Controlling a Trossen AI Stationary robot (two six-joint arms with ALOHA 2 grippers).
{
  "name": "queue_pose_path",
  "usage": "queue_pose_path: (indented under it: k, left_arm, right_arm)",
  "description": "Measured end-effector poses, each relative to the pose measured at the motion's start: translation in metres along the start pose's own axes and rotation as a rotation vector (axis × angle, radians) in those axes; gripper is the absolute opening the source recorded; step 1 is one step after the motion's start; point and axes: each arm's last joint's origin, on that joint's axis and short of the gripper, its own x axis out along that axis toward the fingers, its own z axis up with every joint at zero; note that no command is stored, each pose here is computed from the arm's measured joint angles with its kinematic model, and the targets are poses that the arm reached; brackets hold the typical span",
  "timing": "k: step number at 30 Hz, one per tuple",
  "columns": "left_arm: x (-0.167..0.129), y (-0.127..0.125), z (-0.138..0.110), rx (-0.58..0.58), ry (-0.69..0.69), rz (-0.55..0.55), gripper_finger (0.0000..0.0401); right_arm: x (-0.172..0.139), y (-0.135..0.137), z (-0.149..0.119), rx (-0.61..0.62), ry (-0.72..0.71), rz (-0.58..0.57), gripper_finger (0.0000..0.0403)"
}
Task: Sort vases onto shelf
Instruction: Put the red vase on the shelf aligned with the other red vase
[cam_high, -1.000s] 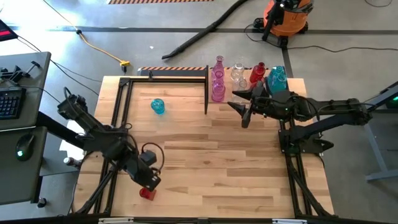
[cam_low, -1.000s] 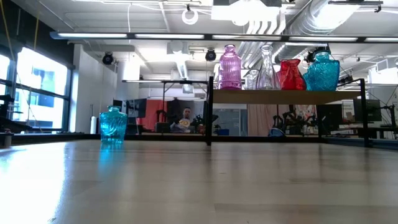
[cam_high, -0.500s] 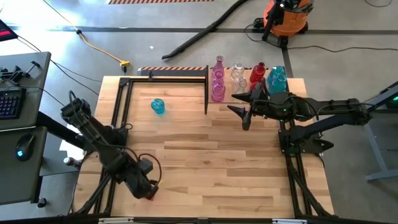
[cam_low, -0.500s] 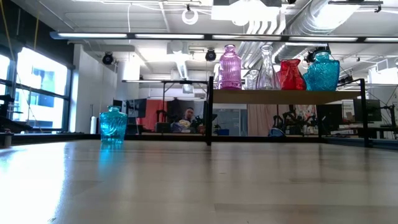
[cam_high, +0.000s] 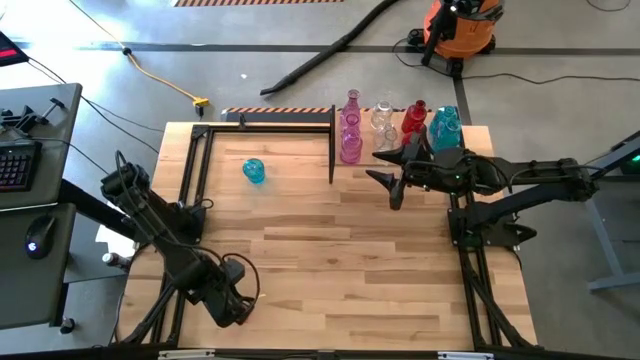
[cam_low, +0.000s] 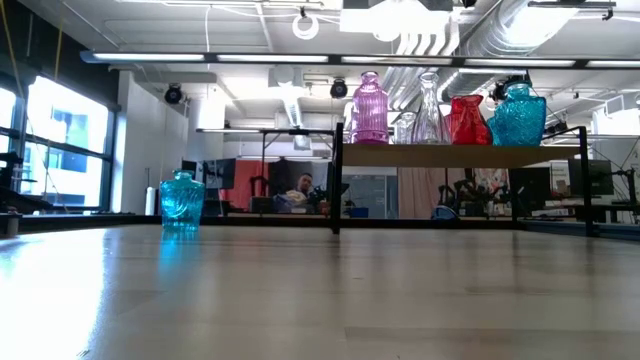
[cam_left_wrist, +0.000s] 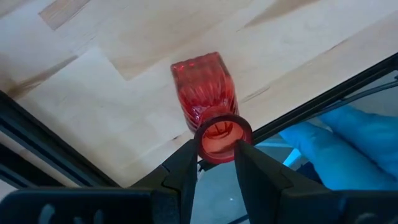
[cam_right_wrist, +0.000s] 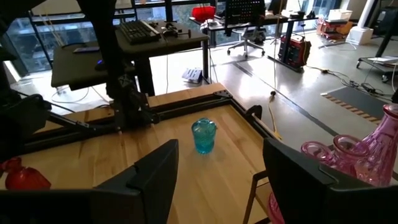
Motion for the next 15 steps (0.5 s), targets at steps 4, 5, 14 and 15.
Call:
queue_pose_path:
  k: [4, 5, 14, 15]
  left_arm:
    - [0.0002, -0.0003, -0.0001, -0.001, 0.0, -0.002, 0.0099]
    - [0.0003, -0.0002, 0.0001, -0.004, 0.0, 0.001, 0.0099]
    - [0.0005, 0.0014, -0.001, -0.028, -0.002, 0.014, 0.0099]
    - [0.0006, 0.0014, -0.0013, -0.029, -0.002, 0.013, 0.0099]
  right_arm:
    - [-0.0001, 0.0005, 0.0, 0.002, 0.002, 0.019, 0.0218]
    - [0.0, 0.0007, -0.0001, 0.001, 0.003, 0.024, 0.0218]
    - [-0.0001, 0.0007, -0.0001, 0.001, 0.004, 0.026, 0.0218]
    - [-0.0001, 0.0007, -0.0001, 0.0, 0.003, 0.026, 0.0218]
